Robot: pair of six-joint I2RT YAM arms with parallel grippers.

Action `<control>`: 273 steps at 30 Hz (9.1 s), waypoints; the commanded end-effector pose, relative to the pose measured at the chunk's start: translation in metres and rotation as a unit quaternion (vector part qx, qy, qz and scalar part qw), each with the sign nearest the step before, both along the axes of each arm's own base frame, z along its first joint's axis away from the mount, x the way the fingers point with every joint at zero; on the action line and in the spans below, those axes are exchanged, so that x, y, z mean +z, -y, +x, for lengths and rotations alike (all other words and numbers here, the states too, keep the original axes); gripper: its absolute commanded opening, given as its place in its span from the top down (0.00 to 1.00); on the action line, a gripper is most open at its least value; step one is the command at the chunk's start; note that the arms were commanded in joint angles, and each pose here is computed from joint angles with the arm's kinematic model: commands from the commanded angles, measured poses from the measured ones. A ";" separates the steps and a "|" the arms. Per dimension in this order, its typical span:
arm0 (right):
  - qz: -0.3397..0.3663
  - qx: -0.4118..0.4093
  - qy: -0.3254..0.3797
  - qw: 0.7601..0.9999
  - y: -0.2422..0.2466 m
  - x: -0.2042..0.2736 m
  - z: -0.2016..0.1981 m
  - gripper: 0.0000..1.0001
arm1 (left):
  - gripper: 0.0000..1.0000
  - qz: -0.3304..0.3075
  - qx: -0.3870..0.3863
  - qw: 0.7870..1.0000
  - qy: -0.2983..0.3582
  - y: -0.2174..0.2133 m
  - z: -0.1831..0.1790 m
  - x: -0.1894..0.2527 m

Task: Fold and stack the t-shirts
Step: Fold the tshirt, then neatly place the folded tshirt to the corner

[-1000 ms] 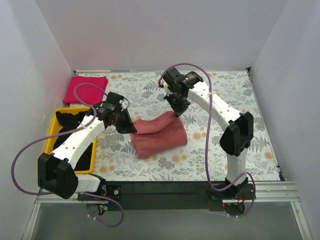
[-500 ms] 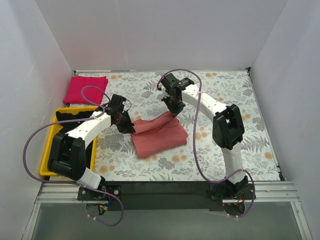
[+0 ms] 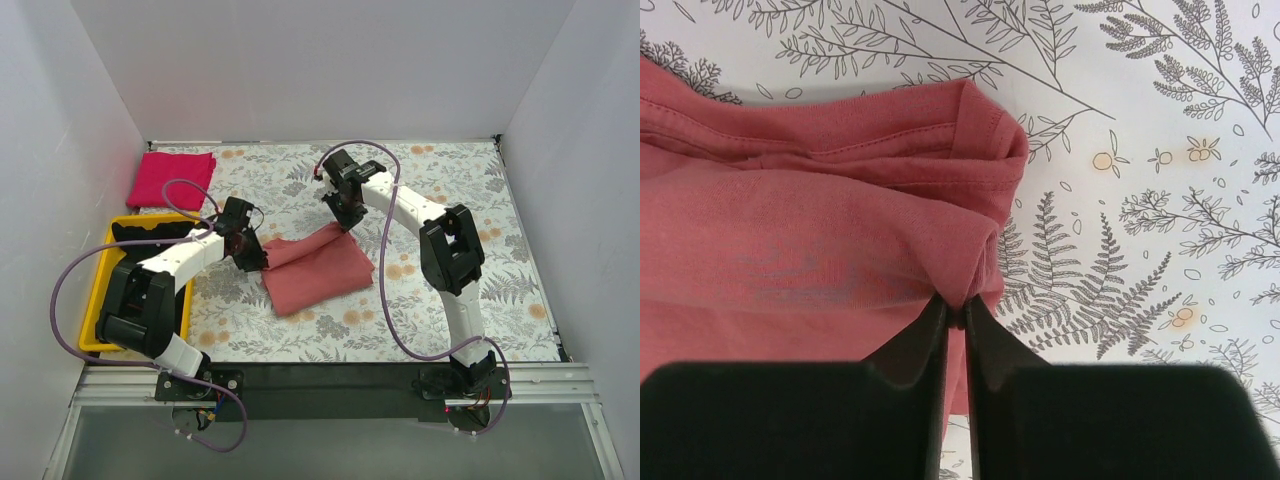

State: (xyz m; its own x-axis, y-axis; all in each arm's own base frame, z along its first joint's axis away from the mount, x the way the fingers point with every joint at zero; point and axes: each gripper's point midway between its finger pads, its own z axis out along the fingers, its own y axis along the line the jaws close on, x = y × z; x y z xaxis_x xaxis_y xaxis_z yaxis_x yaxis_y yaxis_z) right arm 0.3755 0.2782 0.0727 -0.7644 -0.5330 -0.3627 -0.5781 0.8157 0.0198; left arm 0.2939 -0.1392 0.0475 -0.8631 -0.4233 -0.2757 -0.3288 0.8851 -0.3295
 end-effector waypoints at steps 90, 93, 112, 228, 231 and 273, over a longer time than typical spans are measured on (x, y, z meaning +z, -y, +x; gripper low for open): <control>0.552 -0.030 -0.091 0.828 -0.001 0.062 -0.003 0.57 | 0.40 -0.158 -0.022 0.978 0.132 0.031 0.106 0.048; 0.548 0.001 -0.133 0.826 -0.010 0.053 -0.045 0.58 | 0.40 -0.168 -0.041 0.977 0.123 0.049 0.072 0.059; 0.504 -0.050 -0.174 0.845 0.030 -0.045 -0.090 0.65 | 0.76 -0.160 0.035 0.984 -0.076 0.009 -0.056 -0.042; 0.025 0.286 0.175 0.942 -0.177 -0.028 -0.149 0.99 | 0.11 -0.027 0.089 0.993 0.077 -0.068 0.002 0.012; 0.053 0.277 0.172 0.944 -0.176 -0.011 -0.147 0.99 | 0.10 -0.070 0.088 0.991 0.066 -0.054 0.002 0.014; 0.217 0.221 0.106 0.945 -0.162 0.023 -0.148 0.75 | 1.00 -0.012 0.050 0.995 0.091 -0.007 0.072 -0.031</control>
